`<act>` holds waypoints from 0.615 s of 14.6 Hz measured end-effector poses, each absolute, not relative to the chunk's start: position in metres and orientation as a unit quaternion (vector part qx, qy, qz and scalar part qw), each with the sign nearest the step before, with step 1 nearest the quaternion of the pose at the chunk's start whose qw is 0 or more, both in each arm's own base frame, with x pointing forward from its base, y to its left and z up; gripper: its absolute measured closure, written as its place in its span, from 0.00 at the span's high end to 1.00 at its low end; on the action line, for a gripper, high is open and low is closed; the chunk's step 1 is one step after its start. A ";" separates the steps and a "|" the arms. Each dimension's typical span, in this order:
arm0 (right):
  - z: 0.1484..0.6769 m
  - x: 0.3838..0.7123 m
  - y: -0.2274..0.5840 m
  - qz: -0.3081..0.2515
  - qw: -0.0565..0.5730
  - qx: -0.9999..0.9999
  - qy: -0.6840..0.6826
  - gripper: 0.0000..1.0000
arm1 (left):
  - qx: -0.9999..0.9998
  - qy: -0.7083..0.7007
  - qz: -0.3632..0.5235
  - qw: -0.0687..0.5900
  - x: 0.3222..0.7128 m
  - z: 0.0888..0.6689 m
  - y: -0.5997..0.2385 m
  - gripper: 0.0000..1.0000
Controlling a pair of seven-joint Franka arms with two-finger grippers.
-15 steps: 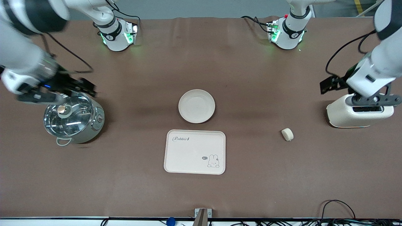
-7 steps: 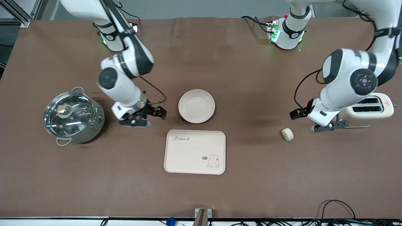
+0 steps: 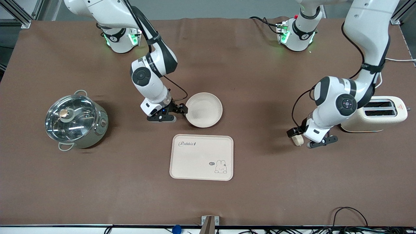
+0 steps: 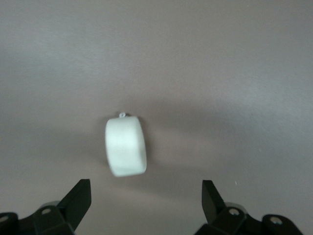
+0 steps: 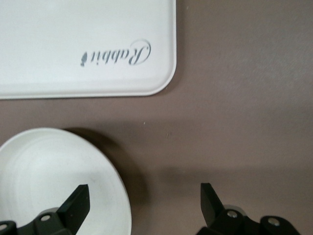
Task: Place bun in plate and plate on tray
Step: 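Grasp the plate rim with the right gripper while the left gripper grasps the bun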
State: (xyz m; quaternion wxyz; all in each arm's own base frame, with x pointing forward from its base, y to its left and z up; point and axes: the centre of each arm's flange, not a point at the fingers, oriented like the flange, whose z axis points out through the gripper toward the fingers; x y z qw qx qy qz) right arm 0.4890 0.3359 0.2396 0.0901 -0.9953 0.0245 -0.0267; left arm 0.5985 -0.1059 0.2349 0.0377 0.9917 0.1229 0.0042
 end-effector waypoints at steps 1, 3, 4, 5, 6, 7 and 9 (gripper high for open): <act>0.237 0.485 0.337 -0.024 0.088 -0.996 0.022 1.00 | 0.992 0.119 0.005 0.036 0.599 0.223 -0.105 0.98; 0.232 0.478 0.340 -0.021 0.086 -0.996 0.017 1.00 | 0.994 0.110 0.007 0.026 0.600 0.204 -0.098 0.95; 0.229 0.474 0.343 -0.021 0.085 -0.996 0.014 1.00 | 0.994 0.109 0.007 0.024 0.601 0.198 -0.094 0.95; 0.223 0.470 0.345 -0.021 0.084 -0.996 0.011 1.00 | 0.993 0.112 0.007 0.024 0.602 0.194 -0.089 0.89; 0.217 0.467 0.348 -0.022 0.083 -0.996 0.009 1.00 | 0.993 0.115 0.007 0.024 0.604 0.191 -0.085 0.79; 0.211 0.466 0.350 -0.023 0.082 -0.996 0.008 1.00 | 0.993 0.119 0.006 0.024 0.607 0.189 -0.081 0.69; 0.200 0.464 0.351 -0.029 0.081 -0.996 0.006 1.00 | 0.992 0.121 0.007 0.025 0.611 0.186 -0.078 0.61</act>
